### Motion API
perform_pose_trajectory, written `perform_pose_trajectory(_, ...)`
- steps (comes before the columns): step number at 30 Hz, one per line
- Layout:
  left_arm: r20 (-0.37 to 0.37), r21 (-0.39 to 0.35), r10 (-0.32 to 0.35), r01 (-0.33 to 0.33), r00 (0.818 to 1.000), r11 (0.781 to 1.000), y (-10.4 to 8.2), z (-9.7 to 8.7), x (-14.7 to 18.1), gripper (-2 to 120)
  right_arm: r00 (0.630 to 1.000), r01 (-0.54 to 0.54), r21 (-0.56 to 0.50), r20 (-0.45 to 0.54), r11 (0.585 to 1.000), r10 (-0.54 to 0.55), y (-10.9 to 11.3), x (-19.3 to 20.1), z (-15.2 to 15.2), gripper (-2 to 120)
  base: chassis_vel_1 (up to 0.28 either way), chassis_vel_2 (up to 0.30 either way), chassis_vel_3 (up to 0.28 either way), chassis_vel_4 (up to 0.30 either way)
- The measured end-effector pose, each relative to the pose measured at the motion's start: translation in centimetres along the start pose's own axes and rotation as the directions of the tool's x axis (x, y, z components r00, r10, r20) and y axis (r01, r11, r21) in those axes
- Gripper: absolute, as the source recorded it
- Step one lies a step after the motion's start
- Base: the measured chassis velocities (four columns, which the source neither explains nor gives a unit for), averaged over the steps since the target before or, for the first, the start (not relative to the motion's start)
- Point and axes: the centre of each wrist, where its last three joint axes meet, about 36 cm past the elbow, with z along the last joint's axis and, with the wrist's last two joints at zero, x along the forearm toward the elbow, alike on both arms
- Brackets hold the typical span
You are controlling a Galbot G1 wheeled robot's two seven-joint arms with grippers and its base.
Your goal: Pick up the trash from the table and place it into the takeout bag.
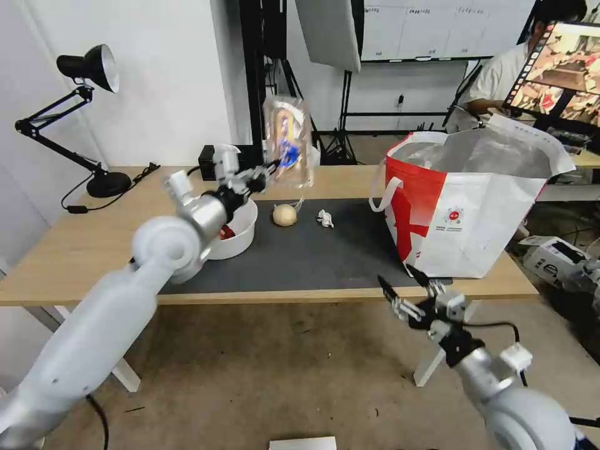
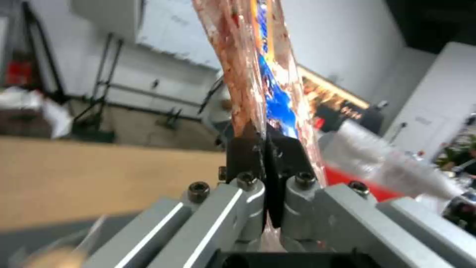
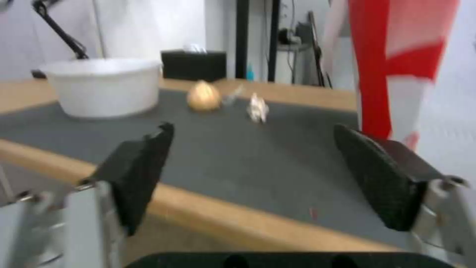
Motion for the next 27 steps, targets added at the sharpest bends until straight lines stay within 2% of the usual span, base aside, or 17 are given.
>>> perform_pose_trajectory(2,0.007,-0.016,0.052,-0.051,0.999,0.999,-1.9,-0.1,-3.0,0,1.0,-0.02,0.007,-0.022,1.0,0.02,0.2,0.8,1.4,97,0.0,0.0,0.0,0.0)
perform_pose_trajectory(3,0.007,-0.016,0.052,-0.051,0.999,0.999,-1.9,-0.1,-3.0,0,1.0,-0.02,0.007,-0.022,1.0,0.02,0.2,0.8,1.4,97,0.0,0.0,0.0,0.0)
perform_pose_trajectory(6,0.012,-0.045,0.101,-0.1,0.995,0.994,-4.2,0.4,-7.3,0,0.998,-0.043,0.004,-0.043,0.999,0.043,0.6,1.2,2.6,100,0.0,0.0,0.0,0.0)
perform_pose_trajectory(8,0.015,-0.049,0.107,-0.106,0.994,0.993,-4.6,0.6,-8.1,0,0.998,-0.047,0.003,-0.045,0.999,0.047,0.7,1.3,2.8,100,0.0,0.0,0.0,0.0)
perform_pose_trajectory(10,0.026,-0.084,0.118,-0.116,0.993,0.99,-6.0,1.3,-11.1,0,0.997,-0.059,-0.002,-0.049,0.998,0.059,0.8,1.3,3.1,100,0.0,0.0,0.0,0.0)
perform_pose_trajectory(12,0.027,-0.096,0.121,-0.118,0.992,0.988,-6.4,1.5,-11.8,0,0.997,-0.06,-0.002,-0.049,0.998,0.06,0.8,1.3,3.2,100,0.0,0.0,0.0,0.0)
perform_pose_trajectory(13,0.032,-0.133,0.129,-0.124,0.991,0.983,-7.5,1.9,-13.5,0,0.997,-0.064,-0.005,-0.05,0.998,0.064,0.9,1.3,3.3,100,0.0,0.0,0.0,0.0)
perform_pose_trajectory(14,0.032,-0.133,0.129,-0.124,0.991,0.983,-7.5,1.9,-13.5,0,0.997,-0.064,-0.005,-0.05,0.998,0.064,0.9,1.3,3.3,100,0.0,0.0,0.0,0.0)
perform_pose_trajectory(16,0.038,-0.206,0.141,-0.13,0.989,0.97,-9.4,2.6,-16.4,0,0.997,-0.066,-0.007,-0.049,0.998,0.066,0.9,1.3,3.3,100,0.0,0.0,0.0,0.0)
perform_pose_trajectory(17,0.038,-0.206,0.141,-0.13,0.989,0.97,-9.4,2.6,-16.4,0,0.997,-0.066,-0.007,-0.049,0.998,0.066,0.9,1.3,3.3,100,0.0,0.0,0.0,0.0)
perform_pose_trajectory(19,0.046,-0.303,0.145,-0.125,0.988,0.945,-10.7,3.6,-18.4,0,0.996,-0.07,-0.01,-0.049,0.998,0.069,1.0,1.2,3.3,100,0.0,0.0,0.0,0.0)
perform_pose_trajectory(20,0.046,-0.303,0.145,-0.125,0.988,0.945,-10.7,3.6,-18.4,0,0.996,-0.07,-0.01,-0.049,0.998,0.069,1.0,1.2,3.3,100,0.0,0.0,0.0,0.0)
perform_pose_trajectory(22,0.052,-0.477,0.133,-0.092,0.99,0.874,-11.0,6.0,-20.5,0,0.996,-0.071,-0.015,-0.05,0.997,0.07,1.3,1.1,3.5,100,0.0,0.0,0.0,0.0)
perform_pose_trajectory(23,0.052,-0.536,0.143,-0.093,0.988,0.839,-11.3,7.2,-21.1,0,0.996,-0.07,-0.019,-0.051,0.997,0.069,1.5,1.1,3.7,100,0.0,0.0,0.0,0.0)
perform_pose_trajectory(24,0.052,-0.536,0.143,-0.093,0.988,0.839,-11.3,7.2,-21.1,0,0.996,-0.07,-0.019,-0.051,0.997,0.069,1.5,1.1,3.7,100,0.0,0.0,0.0,0.0)
perform_pose_trajectory(26,0.046,-0.586,0.156,-0.1,0.987,0.804,-12.1,8.6,-21.7,0,0.996,-0.07,-0.021,-0.054,0.997,0.069,1.7,1.1,3.9,100,0.0,0.0,0.0,0.0)
perform_pose_trajectory(27,0.046,-0.586,0.156,-0.1,0.987,0.804,-12.1,8.6,-21.7,0,0.996,-0.07,-0.021,-0.054,0.997,0.069,1.7,1.1,3.9,100,0.0,0.0,0.0,0.0)
